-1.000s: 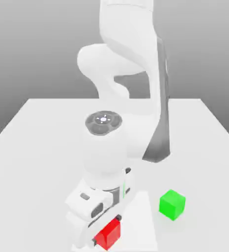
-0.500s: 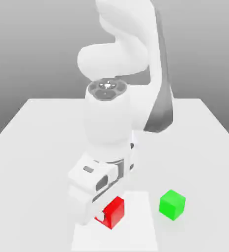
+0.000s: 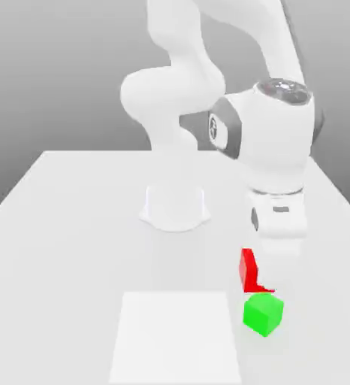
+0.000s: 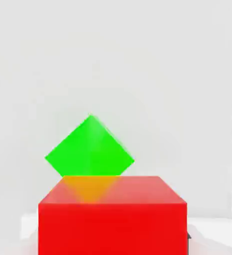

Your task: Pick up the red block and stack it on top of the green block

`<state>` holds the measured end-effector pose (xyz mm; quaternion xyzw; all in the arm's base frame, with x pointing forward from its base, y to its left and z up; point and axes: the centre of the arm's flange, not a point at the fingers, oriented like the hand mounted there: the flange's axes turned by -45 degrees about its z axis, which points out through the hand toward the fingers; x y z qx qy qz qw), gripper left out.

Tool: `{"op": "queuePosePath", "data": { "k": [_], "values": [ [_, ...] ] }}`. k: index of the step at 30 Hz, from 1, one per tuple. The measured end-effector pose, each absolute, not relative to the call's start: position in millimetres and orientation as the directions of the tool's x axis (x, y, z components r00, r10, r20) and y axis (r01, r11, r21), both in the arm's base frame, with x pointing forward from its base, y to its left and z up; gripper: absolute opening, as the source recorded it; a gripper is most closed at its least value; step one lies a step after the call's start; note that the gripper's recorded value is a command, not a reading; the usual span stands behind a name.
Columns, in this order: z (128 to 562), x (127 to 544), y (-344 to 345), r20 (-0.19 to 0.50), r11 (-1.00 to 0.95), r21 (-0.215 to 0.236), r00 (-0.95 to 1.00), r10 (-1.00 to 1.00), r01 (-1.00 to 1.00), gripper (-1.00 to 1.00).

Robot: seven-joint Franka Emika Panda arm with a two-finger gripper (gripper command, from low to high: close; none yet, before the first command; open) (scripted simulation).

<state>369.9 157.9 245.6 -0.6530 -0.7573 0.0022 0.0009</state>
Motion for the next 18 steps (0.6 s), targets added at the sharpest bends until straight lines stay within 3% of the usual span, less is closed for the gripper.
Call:
{"op": "queuePosePath", "data": {
  "k": [15, 16, 18],
  "values": [
    [187.0, 367.6, 161.3, 0.004, 0.172, 0.000, -0.172, 0.985, 0.985, -1.00],
    [181.9, 366.7, 160.2, 0.002, 0.170, -0.001, -0.170, 0.985, 0.985, 1.00],
    [181.9, 366.7, 160.2, 0.002, 0.170, -0.001, -0.170, 0.985, 0.985, 1.00]
  ]
}}
